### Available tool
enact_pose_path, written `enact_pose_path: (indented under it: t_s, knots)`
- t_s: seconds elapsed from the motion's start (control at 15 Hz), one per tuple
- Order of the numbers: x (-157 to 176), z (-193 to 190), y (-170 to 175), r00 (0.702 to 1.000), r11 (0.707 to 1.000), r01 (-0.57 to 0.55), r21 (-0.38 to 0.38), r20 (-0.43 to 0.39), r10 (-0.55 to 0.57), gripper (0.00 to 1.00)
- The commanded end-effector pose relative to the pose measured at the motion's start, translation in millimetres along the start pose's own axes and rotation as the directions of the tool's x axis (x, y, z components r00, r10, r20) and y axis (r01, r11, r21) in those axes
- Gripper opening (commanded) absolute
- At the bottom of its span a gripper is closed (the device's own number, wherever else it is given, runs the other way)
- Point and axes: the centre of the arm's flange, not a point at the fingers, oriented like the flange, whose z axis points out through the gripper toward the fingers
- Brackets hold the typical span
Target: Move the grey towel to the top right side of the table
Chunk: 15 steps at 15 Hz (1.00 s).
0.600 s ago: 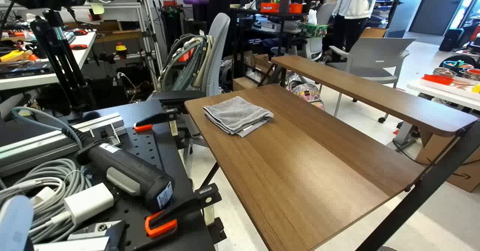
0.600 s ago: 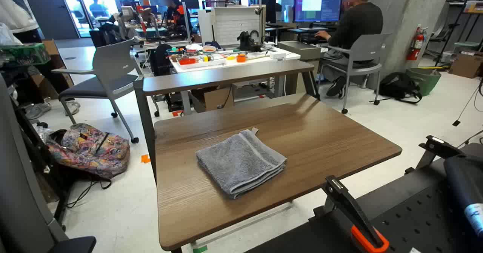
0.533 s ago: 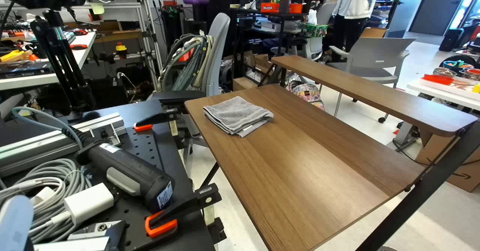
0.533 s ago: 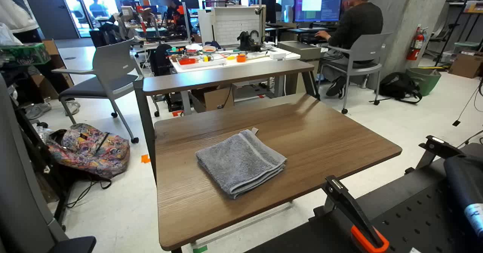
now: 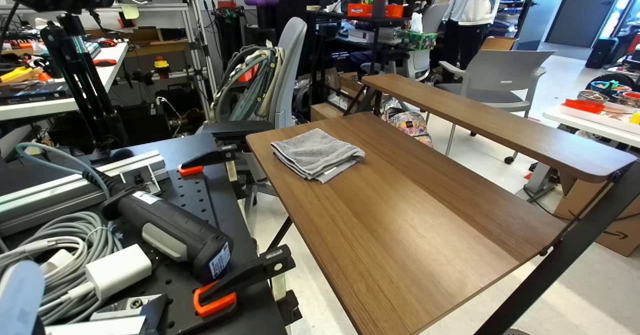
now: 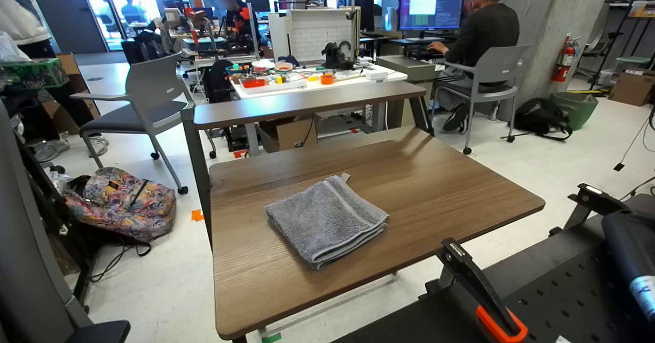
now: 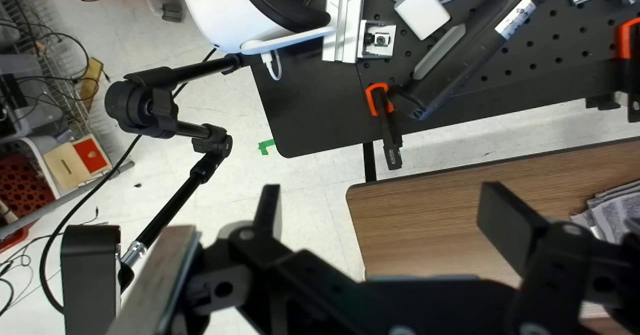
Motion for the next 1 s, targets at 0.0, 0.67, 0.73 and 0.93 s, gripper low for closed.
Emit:
enact_pose_path:
  t_s: [0.0,0.67,0.73,0.93]
  knots:
    - [0.0,0.0,0.0,1.0,1.0,0.0,0.0,0.0,0.0,1.0]
    - [0.0,0.0,0.0,1.0,1.0,0.0,0.0,0.0,0.0,1.0]
    - [2.0,0.0,-4.3,1.0,1.0,0.007,0.002,0.012,-0.007,1.0]
    - [15.8,5.1,-38.5,1.0,0.999,-0.024,0.036,0.01,0.023,1.0]
